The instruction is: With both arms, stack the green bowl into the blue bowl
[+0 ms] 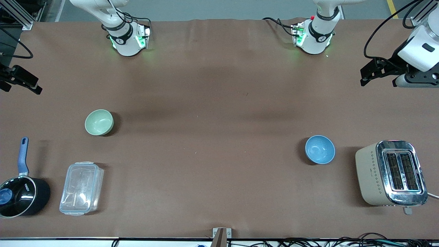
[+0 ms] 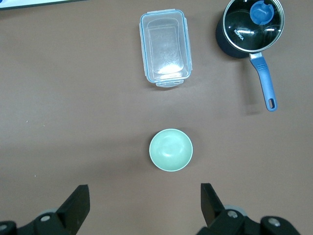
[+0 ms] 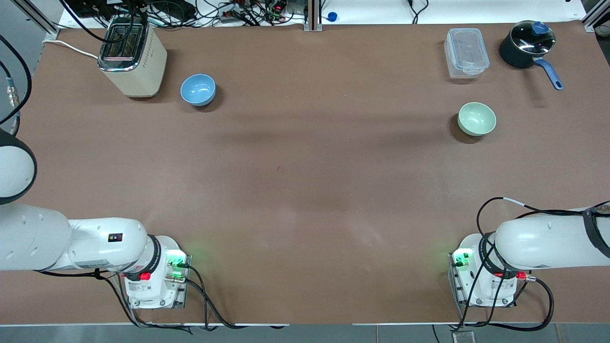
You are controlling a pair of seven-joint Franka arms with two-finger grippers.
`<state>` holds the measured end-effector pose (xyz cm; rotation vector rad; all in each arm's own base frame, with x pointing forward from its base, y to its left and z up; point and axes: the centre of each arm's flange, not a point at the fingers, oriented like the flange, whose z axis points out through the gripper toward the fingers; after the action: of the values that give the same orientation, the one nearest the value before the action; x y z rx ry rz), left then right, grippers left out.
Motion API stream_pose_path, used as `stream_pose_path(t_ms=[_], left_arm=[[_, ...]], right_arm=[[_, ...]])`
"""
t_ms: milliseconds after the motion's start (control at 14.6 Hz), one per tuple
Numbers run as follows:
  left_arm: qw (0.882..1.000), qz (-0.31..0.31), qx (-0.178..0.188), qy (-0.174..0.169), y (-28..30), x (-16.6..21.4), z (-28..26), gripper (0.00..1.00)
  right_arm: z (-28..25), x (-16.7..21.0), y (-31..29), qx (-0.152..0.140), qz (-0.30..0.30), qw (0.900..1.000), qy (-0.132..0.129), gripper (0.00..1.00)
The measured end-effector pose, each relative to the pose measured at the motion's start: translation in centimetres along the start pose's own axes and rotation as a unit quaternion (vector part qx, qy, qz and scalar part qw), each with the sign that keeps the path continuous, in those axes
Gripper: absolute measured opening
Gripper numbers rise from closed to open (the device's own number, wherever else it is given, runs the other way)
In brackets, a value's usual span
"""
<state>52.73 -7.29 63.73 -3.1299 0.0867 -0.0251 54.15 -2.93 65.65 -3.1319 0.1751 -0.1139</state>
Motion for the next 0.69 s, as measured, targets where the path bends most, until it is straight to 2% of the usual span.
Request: stream_pose_path(t_ms=[275,412,550,687], left_arm=[[1.000,0.000,0.001,0.009,-0.1,0.5,-0.7,1.00],[1.000,0.000,0.013,0.011,-0.6,1.8,-0.7,1.00],[1.000,-0.001,0.017,-0.003,-1.0,3.3,0.8,1.00],[1.000,-0.001,0.015,-0.026,-1.2,4.7,3.5,1.00]], right_arm=[[0.1,0.0,0.0,0.000,-0.001,1.000,-0.002,1.00],[0.1,0.0,0.0,-0.001,-0.002,1.000,-0.003,1.00],[0.2,-0.1,0.0,-0.001,-0.002,1.000,-0.006,1.00],[0.5,-0.3,0.0,-0.002,-0.002,1.000,-0.020,1.00]])
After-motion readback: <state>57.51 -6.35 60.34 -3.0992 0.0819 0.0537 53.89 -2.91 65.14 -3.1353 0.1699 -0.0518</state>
